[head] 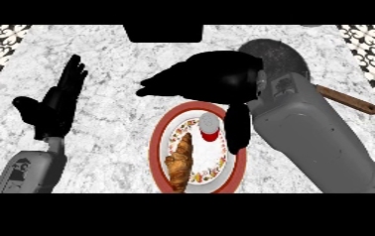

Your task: Pick the can from the plate and place it in the pan

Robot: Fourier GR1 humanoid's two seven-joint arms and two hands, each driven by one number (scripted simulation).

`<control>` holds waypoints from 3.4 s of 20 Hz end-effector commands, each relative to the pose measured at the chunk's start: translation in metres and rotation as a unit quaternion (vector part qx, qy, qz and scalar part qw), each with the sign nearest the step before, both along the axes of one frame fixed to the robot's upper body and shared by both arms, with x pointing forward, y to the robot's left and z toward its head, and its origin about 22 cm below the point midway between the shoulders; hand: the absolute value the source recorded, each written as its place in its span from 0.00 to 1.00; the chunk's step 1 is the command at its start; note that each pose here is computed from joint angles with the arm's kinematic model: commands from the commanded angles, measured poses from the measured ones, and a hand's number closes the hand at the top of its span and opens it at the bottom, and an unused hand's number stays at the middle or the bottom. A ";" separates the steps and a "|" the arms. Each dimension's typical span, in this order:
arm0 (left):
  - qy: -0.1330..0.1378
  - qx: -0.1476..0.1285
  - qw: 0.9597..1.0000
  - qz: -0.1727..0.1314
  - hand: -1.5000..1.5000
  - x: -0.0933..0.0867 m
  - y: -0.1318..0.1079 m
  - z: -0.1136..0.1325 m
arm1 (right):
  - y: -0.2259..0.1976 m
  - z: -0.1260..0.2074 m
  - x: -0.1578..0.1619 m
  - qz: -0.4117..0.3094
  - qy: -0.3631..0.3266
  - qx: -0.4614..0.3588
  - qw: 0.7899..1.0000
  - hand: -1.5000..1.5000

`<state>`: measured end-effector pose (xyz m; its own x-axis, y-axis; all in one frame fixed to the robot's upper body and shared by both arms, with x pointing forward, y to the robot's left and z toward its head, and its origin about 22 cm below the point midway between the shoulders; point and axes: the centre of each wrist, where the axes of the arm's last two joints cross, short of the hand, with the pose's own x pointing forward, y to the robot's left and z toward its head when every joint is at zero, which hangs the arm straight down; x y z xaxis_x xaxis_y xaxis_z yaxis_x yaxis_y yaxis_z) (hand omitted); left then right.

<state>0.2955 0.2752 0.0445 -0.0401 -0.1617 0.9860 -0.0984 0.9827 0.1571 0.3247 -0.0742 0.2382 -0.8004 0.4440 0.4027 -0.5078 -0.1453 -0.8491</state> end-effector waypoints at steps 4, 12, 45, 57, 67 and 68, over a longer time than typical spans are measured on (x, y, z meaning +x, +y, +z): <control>-0.009 -0.001 1.000 0.009 0.50 0.006 -0.002 0.019 | 0.020 -0.017 -0.013 -0.042 -0.015 -0.016 0.999 0.00; -0.002 -0.002 1.000 -0.002 0.50 -0.001 -0.003 0.001 | -0.010 -0.041 0.017 -0.042 -0.004 -0.085 0.996 0.00; -0.001 -0.006 1.000 -0.003 0.50 0.000 0.003 0.006 | 0.038 -0.144 -0.017 -0.011 -0.074 -0.232 0.970 0.00; 0.006 -0.012 1.000 -0.007 0.50 -0.022 -0.003 -0.019 | 0.026 -0.167 0.007 -0.005 -0.075 -0.287 0.955 0.00; 0.000 -0.002 1.000 -0.004 0.50 -0.005 -0.004 -0.008 | 0.049 -0.188 -0.002 0.072 -0.078 -0.261 0.959 1.00; 0.001 -0.007 1.000 -0.004 0.50 0.002 0.008 0.026 | 0.015 -0.177 0.009 0.071 -0.077 -0.262 0.959 1.00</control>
